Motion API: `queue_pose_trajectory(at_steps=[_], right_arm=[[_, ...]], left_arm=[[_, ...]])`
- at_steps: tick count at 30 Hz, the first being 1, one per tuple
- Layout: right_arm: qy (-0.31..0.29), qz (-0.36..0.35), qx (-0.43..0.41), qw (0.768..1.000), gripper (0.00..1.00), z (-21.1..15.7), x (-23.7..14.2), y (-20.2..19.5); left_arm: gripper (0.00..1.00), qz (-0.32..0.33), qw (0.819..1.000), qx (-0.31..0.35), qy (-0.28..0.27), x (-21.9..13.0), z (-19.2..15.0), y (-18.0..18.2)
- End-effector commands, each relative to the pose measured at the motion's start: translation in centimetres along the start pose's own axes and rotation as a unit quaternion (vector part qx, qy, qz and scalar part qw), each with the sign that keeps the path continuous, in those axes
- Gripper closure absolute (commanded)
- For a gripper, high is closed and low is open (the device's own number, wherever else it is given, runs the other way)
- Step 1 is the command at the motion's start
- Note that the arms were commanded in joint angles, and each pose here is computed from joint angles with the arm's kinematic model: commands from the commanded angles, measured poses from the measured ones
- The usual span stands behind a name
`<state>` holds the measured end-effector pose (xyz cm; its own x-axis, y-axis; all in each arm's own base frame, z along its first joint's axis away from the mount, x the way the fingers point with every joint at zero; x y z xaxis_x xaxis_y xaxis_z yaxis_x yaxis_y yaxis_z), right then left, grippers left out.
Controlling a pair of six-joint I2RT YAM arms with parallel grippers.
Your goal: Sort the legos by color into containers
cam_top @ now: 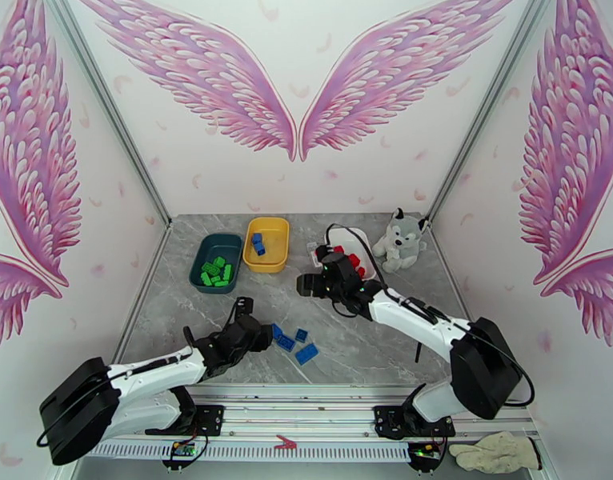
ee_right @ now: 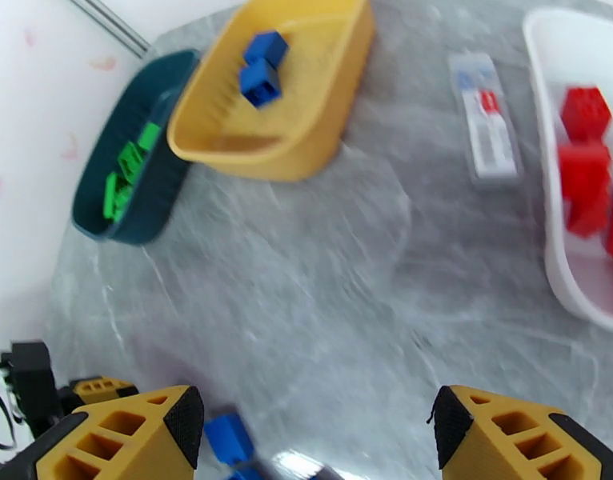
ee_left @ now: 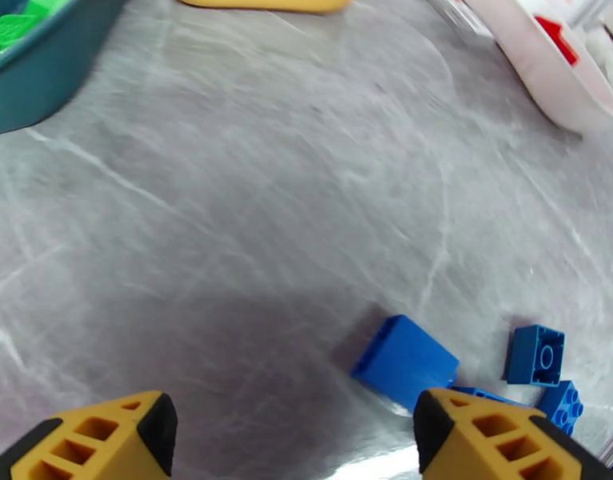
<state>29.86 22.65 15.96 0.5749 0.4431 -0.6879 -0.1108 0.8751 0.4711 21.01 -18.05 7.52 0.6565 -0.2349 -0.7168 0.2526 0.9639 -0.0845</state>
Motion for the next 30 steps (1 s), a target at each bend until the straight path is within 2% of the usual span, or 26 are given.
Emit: queue_pose_trajectory(at_steps=[1,7,12,17,22,30], right_arm=[[-0.03,-0.014,-0.007,0.999,0.18,-1.0,-2.0,-0.6],[-0.034,-0.024,-0.019,0.999,0.16,-4.4,-4.7,-2.2],[-0.023,-0.037,-0.01,0.999,0.16,-6.9,-5.4,-4.2],[-0.038,-0.046,0.011,0.998,0.16,-7.8,-7.0,-5.8],[-0.06,-0.053,0.023,0.997,0.18,-8.1,-9.2,-7.1],[-0.092,-0.056,0.039,0.993,0.18,-8.7,-12.2,-9.0]], left_arm=[[0.19,-0.011,1.0,-0.005,-0.016,0.4,1.2,-1.8],[0.19,-0.04,0.999,0.0,-0.015,0.5,0.4,-3.6],[0.19,-0.068,0.996,0.049,-0.027,-0.3,1.8,-6.6],[0.23,-0.083,0.992,0.097,-0.009,0.2,2.4,-9.8],[0.27,-0.049,0.989,0.139,0.016,1.8,2.0,-11.5],[0.33,-0.003,0.985,0.165,0.049,4.2,1.5,-12.3]])
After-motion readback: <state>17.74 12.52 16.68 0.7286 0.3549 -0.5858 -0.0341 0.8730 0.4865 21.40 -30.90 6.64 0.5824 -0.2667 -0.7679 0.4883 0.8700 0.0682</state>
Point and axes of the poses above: each hand's point on the last joint's axis, 136 mm out from that joint toward the fingers, its own x axis out along the fingers, its own y axis along the line the jaws close on, z = x × y, the point moved 4 cm from there along -x, back along the fingers, and after that the axes turned 10 degrees about x, right-handed, at the moved point
